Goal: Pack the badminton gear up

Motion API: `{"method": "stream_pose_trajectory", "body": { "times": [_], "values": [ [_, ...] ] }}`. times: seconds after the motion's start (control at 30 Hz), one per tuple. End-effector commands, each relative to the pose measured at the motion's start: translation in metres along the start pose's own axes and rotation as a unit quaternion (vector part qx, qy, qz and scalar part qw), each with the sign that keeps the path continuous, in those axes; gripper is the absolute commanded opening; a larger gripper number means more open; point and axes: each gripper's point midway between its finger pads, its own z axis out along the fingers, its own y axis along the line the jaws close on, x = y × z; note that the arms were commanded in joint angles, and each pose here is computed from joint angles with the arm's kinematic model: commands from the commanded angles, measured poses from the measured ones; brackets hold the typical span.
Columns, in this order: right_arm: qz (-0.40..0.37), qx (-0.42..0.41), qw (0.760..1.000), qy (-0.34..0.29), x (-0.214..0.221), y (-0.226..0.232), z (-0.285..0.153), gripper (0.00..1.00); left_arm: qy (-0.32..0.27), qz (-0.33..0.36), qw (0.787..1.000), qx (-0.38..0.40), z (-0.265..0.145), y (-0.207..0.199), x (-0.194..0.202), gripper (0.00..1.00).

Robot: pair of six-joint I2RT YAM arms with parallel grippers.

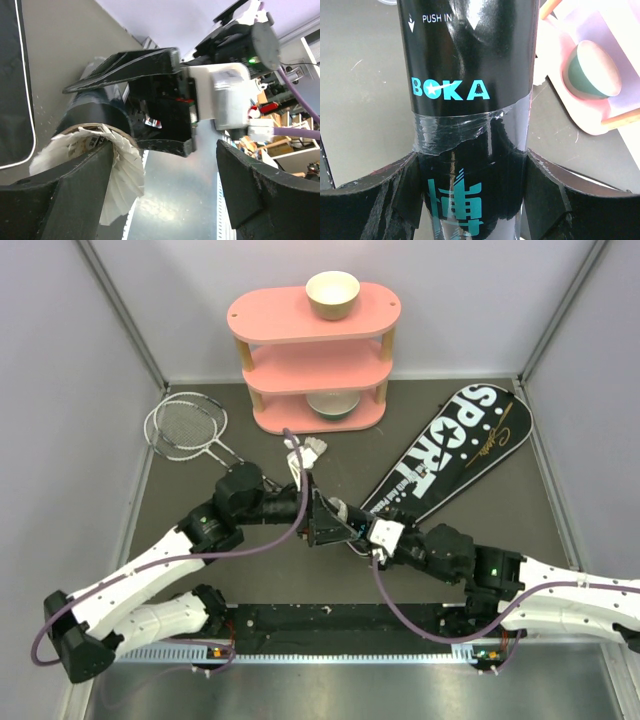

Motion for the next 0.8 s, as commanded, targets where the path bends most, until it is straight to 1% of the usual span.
{"method": "stream_pose_trajectory", "body": {
  "times": [0.0, 0.03, 0.07, 0.13, 0.17, 0.2, 0.23, 0.27, 0.3, 0.33, 0.37, 0.4, 0.5, 0.63, 0.7, 0.77],
  "values": [
    [0.016, 0.012, 0.998, -0.062, -0.036, -0.010, -0.004, 0.00, 0.019, -0.035, 0.999, 0.026, 0.018, 0.003, 0.003, 0.87],
    [0.017, 0.014, 0.998, -0.062, -0.035, -0.010, -0.003, 0.00, 0.025, -0.047, 0.998, 0.030, 0.025, 0.007, 0.006, 0.86],
    [0.016, 0.013, 0.998, -0.061, -0.035, -0.010, -0.003, 0.00, 0.021, -0.043, 0.998, 0.051, 0.028, 0.001, 0.004, 0.86],
    [0.016, 0.015, 0.998, -0.061, -0.035, -0.010, -0.003, 0.00, 0.037, -0.054, 0.996, 0.056, 0.037, 0.003, 0.008, 0.86],
    [0.014, 0.014, 0.998, -0.057, -0.034, -0.010, -0.002, 0.00, 0.043, -0.054, 0.996, 0.053, 0.037, 0.004, 0.010, 0.87],
    [0.013, 0.016, 0.998, -0.053, -0.032, -0.011, -0.002, 0.00, 0.039, -0.038, 0.997, 0.050, 0.036, 0.003, 0.007, 0.91],
    [0.013, 0.017, 0.998, -0.053, -0.032, -0.011, -0.002, 0.00, 0.031, -0.024, 0.998, 0.045, 0.032, 0.000, 0.003, 0.92],
    [0.013, 0.016, 0.998, -0.051, -0.030, -0.010, -0.002, 0.00, 0.042, -0.028, 0.998, 0.024, 0.027, 0.005, 0.008, 0.93],
    [0.013, 0.017, 0.998, -0.050, -0.030, -0.010, -0.002, 0.00, 0.027, 0.004, 1.000, 0.012, 0.022, 0.002, 0.000, 0.95],
    [0.012, 0.020, 0.998, -0.050, -0.029, -0.011, -0.001, 0.00, 0.026, 0.015, 1.000, 0.003, 0.018, 0.002, -0.002, 0.95],
    [0.011, 0.020, 0.999, -0.049, -0.028, -0.011, -0.001, 0.00, 0.042, 0.025, 0.999, -0.019, 0.012, 0.005, 0.001, 0.95],
    [0.011, 0.020, 0.999, -0.049, -0.029, -0.011, -0.001, 0.00, 0.038, 0.034, 0.998, -0.035, 0.008, 0.007, -0.002, 0.95],
    [0.009, 0.021, 0.999, -0.050, -0.030, -0.011, 0.000, 0.00, 0.058, 0.043, 0.995, -0.071, -0.002, 0.014, 0.005, 0.95],
    [0.009, 0.015, 0.998, -0.053, -0.031, -0.009, 0.000, 0.00, 0.064, 0.046, 0.994, -0.072, -0.005, 0.014, 0.007, 0.95],
    [0.011, 0.017, 0.998, -0.051, -0.030, -0.009, 0.001, 0.00, 0.053, 0.052, 0.994, -0.074, -0.007, 0.011, 0.001, 0.94],
    [0.016, 0.016, 0.998, -0.050, -0.027, -0.008, 0.001, 0.00, 0.032, 0.062, 0.993, -0.093, -0.010, 0.013, -0.008, 0.89]
  ]
}}
